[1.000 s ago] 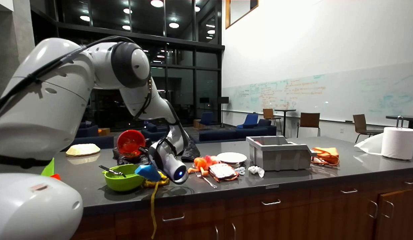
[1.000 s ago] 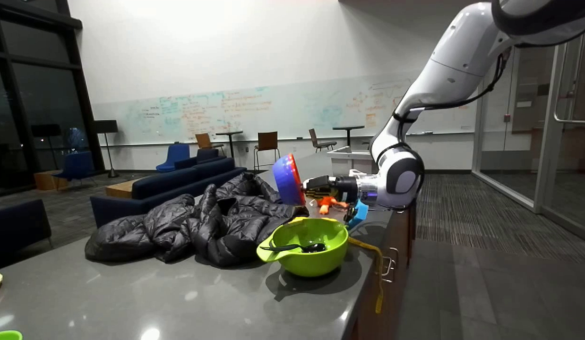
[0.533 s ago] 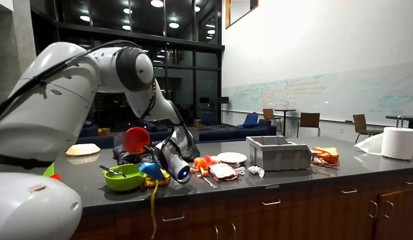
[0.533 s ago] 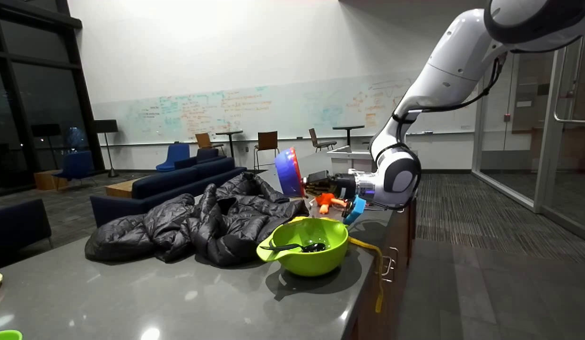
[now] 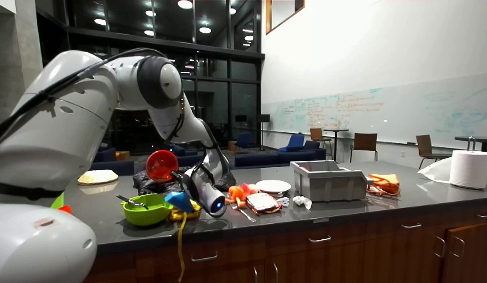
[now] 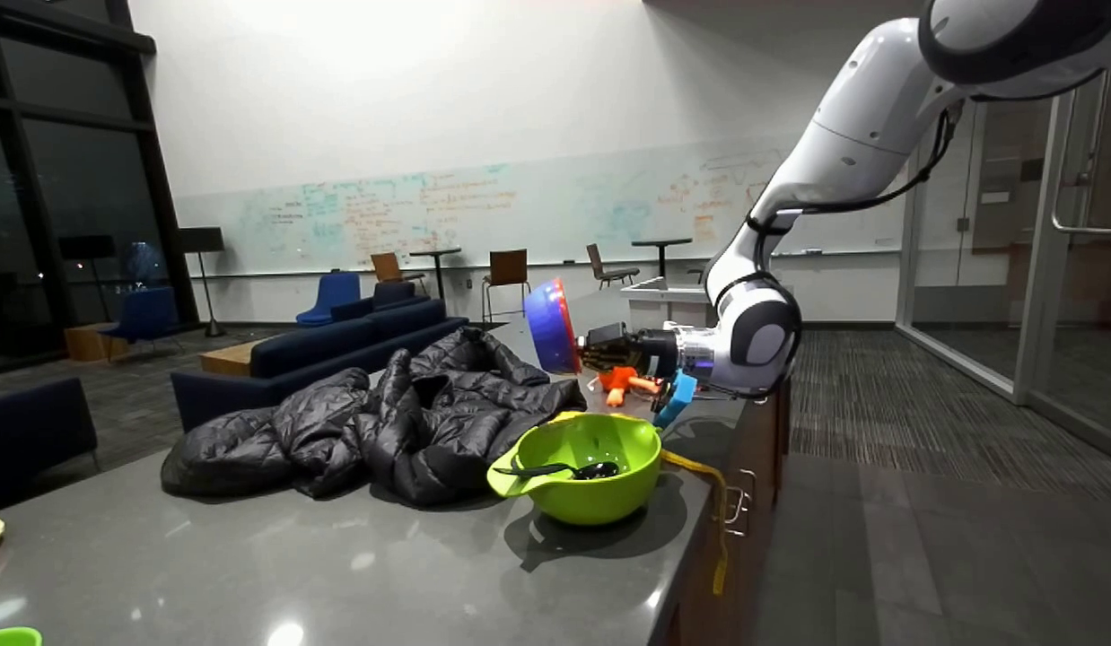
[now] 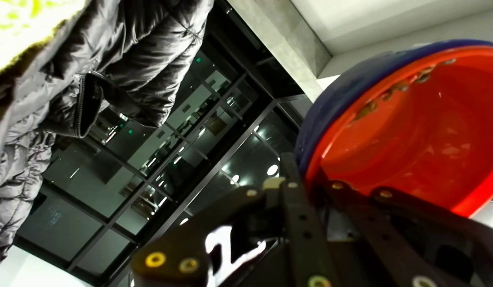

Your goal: Pour the contents of the orange bowl into the green bowl

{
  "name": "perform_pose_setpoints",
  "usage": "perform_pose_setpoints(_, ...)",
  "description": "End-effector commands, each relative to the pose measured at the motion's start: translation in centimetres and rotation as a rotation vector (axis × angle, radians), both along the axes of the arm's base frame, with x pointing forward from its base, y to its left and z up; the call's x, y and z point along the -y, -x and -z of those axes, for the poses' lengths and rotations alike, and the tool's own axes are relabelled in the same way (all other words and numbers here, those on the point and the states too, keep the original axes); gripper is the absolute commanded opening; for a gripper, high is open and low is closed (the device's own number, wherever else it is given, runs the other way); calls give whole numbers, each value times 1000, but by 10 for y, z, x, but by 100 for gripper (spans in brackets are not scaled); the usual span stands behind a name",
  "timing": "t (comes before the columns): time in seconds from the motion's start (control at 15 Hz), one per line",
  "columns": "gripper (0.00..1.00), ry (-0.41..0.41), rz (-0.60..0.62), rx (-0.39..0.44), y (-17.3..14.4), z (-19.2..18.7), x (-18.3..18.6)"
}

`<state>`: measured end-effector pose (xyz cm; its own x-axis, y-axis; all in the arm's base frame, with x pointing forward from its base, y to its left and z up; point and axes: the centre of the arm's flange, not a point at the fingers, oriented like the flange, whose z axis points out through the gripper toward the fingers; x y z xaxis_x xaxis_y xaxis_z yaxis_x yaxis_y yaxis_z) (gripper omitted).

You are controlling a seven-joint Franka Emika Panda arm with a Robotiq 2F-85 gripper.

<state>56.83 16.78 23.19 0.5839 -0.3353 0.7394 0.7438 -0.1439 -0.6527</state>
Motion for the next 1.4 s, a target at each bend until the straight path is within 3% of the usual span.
perform_pose_setpoints(0.0, 2, -36, -23, -25, 4, -2, 1)
perform_pose_setpoints(1.33, 2, -121, -98, -106, 20, 12, -7)
